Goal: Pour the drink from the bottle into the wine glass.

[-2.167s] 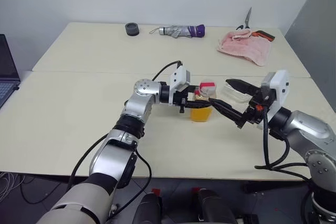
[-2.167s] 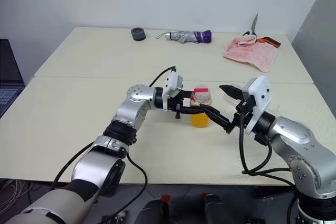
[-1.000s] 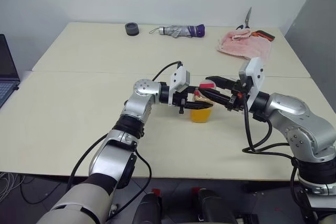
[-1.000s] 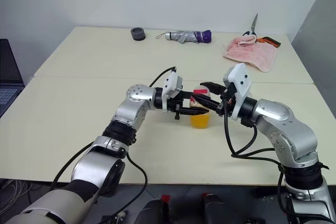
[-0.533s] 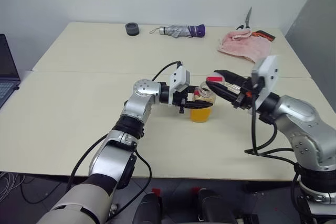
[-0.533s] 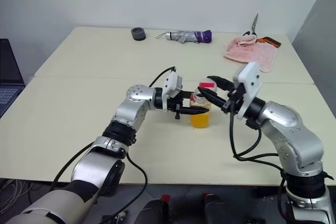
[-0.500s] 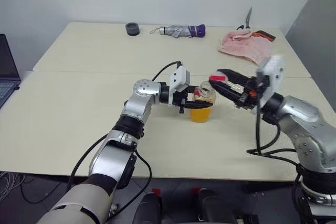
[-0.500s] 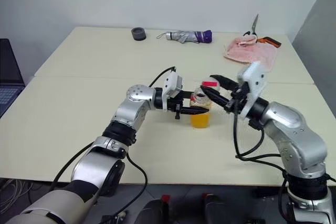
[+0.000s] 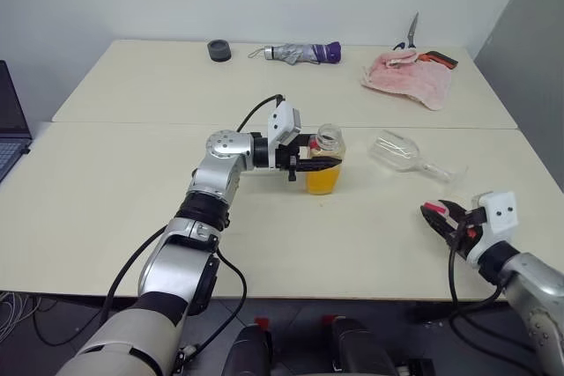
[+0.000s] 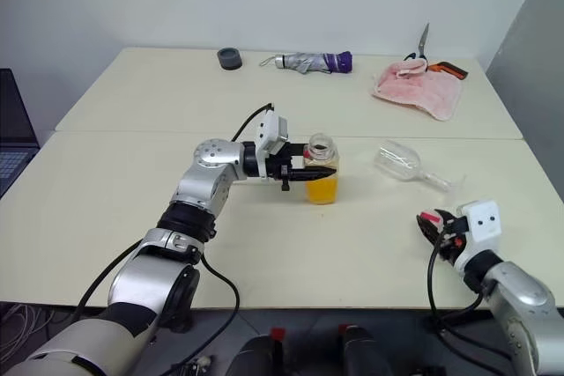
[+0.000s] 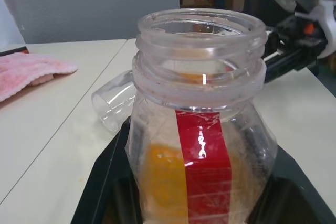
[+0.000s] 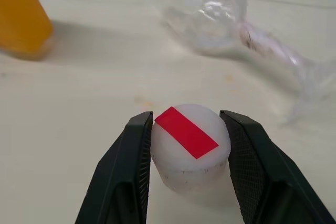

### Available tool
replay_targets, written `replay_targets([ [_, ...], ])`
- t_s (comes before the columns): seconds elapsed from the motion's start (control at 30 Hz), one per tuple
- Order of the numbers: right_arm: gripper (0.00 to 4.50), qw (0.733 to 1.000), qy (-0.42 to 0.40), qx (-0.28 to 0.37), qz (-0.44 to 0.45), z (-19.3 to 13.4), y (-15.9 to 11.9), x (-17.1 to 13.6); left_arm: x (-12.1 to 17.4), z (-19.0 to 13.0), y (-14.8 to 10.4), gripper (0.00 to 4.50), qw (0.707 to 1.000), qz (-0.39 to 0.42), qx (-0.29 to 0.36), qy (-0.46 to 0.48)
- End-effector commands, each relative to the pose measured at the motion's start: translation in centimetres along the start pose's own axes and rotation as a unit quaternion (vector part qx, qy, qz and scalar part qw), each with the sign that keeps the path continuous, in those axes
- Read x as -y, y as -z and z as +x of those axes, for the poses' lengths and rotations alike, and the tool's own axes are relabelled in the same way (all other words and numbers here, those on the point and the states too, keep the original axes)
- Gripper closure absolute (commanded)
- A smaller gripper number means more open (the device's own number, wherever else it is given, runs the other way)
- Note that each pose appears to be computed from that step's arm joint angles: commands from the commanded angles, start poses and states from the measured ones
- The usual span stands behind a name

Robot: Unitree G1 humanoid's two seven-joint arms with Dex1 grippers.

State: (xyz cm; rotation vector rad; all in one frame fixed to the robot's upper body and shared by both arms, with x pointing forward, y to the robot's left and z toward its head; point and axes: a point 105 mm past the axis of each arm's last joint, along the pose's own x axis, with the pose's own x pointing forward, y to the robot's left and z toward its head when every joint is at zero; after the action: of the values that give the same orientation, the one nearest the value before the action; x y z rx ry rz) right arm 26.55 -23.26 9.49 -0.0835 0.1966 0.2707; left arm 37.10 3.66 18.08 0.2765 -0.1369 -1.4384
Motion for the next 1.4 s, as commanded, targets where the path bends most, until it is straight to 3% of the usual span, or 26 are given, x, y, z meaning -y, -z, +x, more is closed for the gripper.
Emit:
replay_targets([
  [0.03,2.78,0.999,0.036,0.016,-0.01,0.3,0.4,1.2,-0.7,-0.6,-1.7,2.68,0.999,0.022,0.02,-0.016],
  [0.17,1.41,0.999,0.037,0.026,0.011,0.6,0.9,1.6,-1.0,-1.1,-1.7,2.68,0.999,0.02,0.02,-0.028],
  [0.3,0.02,0.999,0.023,0.048,-0.005,0.1,-0.7,1.6,-2.0,-2.5,-1.8,2.68,0.997,0.012,0.023,-0.069],
  [0.4,0.0,0.996,-0.024,0.07,-0.048,-0.4,-3.3,-0.1,-3.6,-4.7,-1.9,2.68,0.991,0.002,0.027,-0.133],
  [0.6,0.0,0.965,-0.226,0.101,-0.085,0.8,-8.7,-8.6,-6.5,-10.8,-1.0,2.68,0.956,-0.017,0.009,-0.293],
  [0.87,0.0,0.928,-0.339,0.102,-0.112,6.1,-11.7,-15.2,-7.8,-17.9,0.5,2.68,0.891,-0.031,-0.025,-0.452],
  [1.03,0.0,0.914,-0.379,0.101,-0.106,7.6,-12.7,-18.1,-8.5,-21.3,1.2,2.68,0.84,-0.034,-0.047,-0.539],
  [1.23,0.0,0.904,-0.399,0.098,-0.119,8.5,-12.9,-19.8,-8.8,-22.7,2.0,2.68,0.809,-0.045,-0.062,-0.583],
  [1.4,0.0,0.913,-0.374,0.104,-0.124,9.7,-13.3,-19.7,-8.6,-23.3,3.4,2.68,0.793,-0.067,-0.072,-0.601],
])
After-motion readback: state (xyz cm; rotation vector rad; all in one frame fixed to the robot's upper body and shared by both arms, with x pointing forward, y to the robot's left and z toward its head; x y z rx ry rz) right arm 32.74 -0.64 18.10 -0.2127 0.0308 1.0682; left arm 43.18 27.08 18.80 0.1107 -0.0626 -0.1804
